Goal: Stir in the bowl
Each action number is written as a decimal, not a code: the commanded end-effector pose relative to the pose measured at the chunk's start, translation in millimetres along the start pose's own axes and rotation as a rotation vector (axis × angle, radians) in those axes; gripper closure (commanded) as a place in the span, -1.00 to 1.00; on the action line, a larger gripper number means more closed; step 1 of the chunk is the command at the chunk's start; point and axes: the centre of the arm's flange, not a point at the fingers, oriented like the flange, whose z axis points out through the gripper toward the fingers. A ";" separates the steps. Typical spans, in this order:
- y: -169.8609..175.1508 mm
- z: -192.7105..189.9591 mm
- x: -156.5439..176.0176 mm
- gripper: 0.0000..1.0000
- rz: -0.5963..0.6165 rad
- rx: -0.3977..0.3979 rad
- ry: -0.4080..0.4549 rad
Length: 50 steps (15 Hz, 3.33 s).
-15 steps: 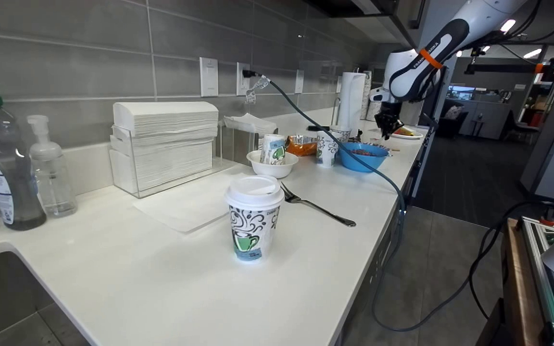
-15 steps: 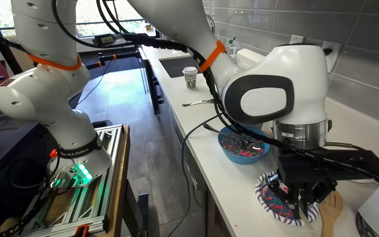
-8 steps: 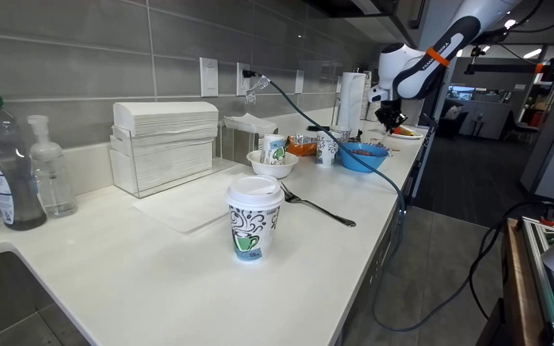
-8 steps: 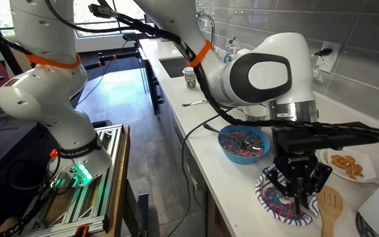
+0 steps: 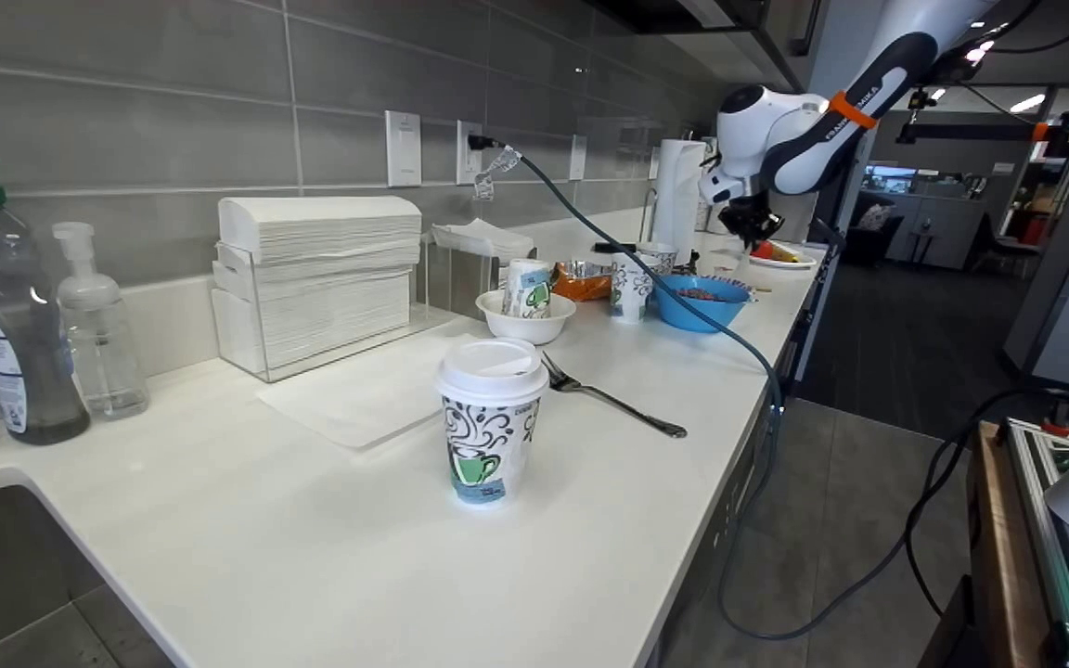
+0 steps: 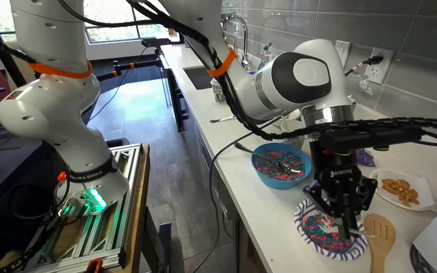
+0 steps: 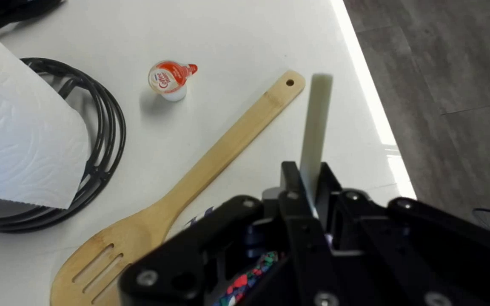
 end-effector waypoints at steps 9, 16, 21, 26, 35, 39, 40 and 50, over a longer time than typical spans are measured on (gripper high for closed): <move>19.4 -92.7 -11.1 0.94 0.224 -0.163 0.281; 43.5 -117.6 -6.2 0.94 0.214 -0.262 0.343; 49.0 -120.3 4.3 0.94 0.202 -0.256 0.461; 45.1 -124.9 8.8 0.75 0.215 -0.248 0.460; 47.4 -125.9 8.4 0.94 0.208 -0.249 0.459; 60.5 -134.8 13.1 0.94 0.162 -0.248 0.445; 63.6 -136.8 14.1 0.94 0.154 -0.243 0.438; 85.5 -139.8 19.6 0.94 0.046 -0.104 0.278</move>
